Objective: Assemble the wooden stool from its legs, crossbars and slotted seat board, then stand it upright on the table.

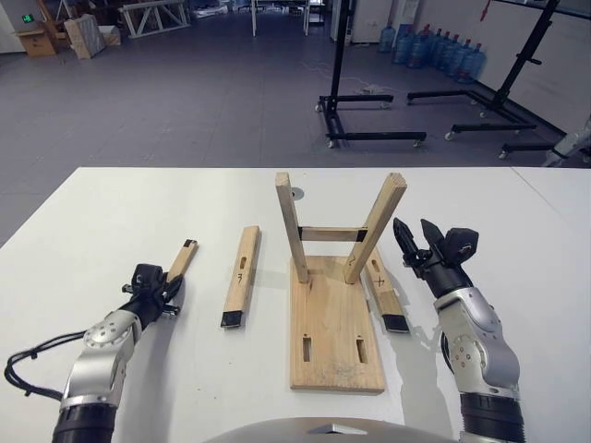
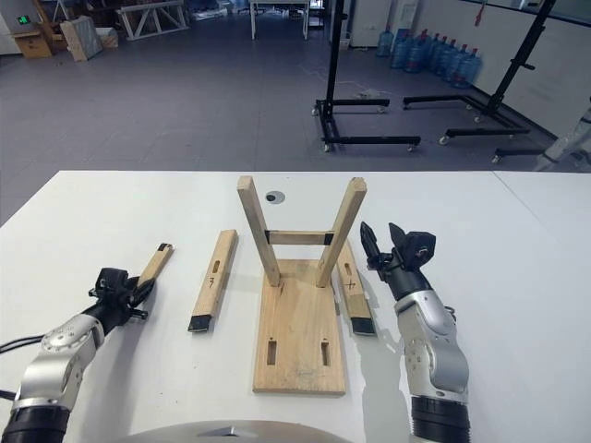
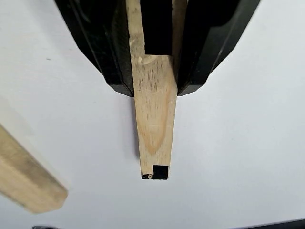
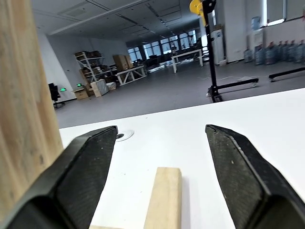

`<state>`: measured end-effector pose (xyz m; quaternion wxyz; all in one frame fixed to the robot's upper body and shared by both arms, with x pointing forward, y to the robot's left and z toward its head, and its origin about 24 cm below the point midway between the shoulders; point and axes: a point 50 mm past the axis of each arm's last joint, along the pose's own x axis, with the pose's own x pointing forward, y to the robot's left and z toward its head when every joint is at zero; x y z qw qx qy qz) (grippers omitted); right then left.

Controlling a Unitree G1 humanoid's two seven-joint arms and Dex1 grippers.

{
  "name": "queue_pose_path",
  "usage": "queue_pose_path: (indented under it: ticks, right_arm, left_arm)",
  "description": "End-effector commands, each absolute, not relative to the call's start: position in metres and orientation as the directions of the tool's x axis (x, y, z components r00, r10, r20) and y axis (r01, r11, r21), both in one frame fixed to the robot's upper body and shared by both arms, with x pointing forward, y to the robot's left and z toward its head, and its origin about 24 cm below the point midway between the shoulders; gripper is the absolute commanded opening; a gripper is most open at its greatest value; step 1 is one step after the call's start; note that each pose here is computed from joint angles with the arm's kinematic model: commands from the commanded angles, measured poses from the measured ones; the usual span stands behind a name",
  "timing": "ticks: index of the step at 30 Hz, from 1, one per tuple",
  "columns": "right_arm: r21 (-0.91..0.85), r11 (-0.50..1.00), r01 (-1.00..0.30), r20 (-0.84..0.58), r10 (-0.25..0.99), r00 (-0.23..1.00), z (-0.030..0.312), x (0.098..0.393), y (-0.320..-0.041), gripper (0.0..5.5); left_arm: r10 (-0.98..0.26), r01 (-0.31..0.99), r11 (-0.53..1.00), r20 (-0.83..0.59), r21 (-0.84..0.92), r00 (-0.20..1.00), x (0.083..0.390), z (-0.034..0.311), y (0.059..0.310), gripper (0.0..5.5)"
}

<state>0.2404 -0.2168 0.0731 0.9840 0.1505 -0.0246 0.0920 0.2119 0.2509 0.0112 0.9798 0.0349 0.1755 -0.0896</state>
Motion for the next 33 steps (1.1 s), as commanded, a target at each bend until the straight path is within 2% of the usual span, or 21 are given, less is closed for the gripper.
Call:
queue_pose_path:
  ticks: [1,3,6,10,12,15,18,22,27,33]
  right_arm:
    - [0.350,0.886,-0.305,0.013,0.321,0.947,0.056,0.222,-0.224,3.41]
    - [0.413,0.818,-0.401,-0.001,0.441,0.898,0.052,0.209,-0.224,3.41]
    - [0.492,0.708,-0.507,0.009,0.578,0.816,0.055,0.196,-0.224,3.41]
    - [0.564,0.541,-0.623,0.108,0.700,0.706,0.073,0.196,-0.207,3.41]
    - [0.605,0.470,-0.643,0.153,0.723,0.673,0.080,0.202,-0.195,3.41]
    - [0.662,0.388,-0.641,0.199,0.733,0.650,0.091,0.211,-0.176,3.41]
    - [0.718,0.295,-0.630,0.246,0.739,0.627,0.100,0.215,-0.157,3.41]
    - [0.752,0.302,-0.586,0.199,0.744,0.638,0.099,0.225,-0.138,3.41]
    - [0.749,0.311,-0.585,0.191,0.744,0.640,0.099,0.235,-0.123,3.41]
    - [0.759,0.273,-0.592,0.267,0.699,0.664,0.104,0.246,-0.115,3.41]
  left_arm:
    - [-0.263,0.261,0.965,-0.081,-0.040,0.961,0.210,0.038,0.232,1.27]
    - [-0.382,0.383,0.914,0.031,-0.137,0.924,0.201,0.053,0.218,1.27]
    - [-0.569,0.588,0.751,0.157,-0.301,0.807,0.180,0.074,0.201,1.27]
    - [-0.728,0.737,0.585,0.183,-0.339,0.661,0.174,0.083,0.185,1.27]
    - [-0.770,0.786,0.540,0.201,-0.302,0.606,0.178,0.091,0.177,1.27]
    - [-0.778,0.781,0.620,0.075,-0.075,0.624,0.200,0.089,0.168,1.27]
    - [-0.786,0.776,0.613,0.012,0.151,0.618,0.209,0.085,0.157,1.27]
    - [-0.772,0.721,0.595,0.002,0.354,0.636,0.221,0.077,0.146,1.27]
    - [-0.795,0.696,0.568,0.072,0.440,0.603,0.228,0.084,0.129,1.27]
    - [-0.829,0.713,0.529,0.102,0.461,0.549,0.235,0.089,0.116,1.27]
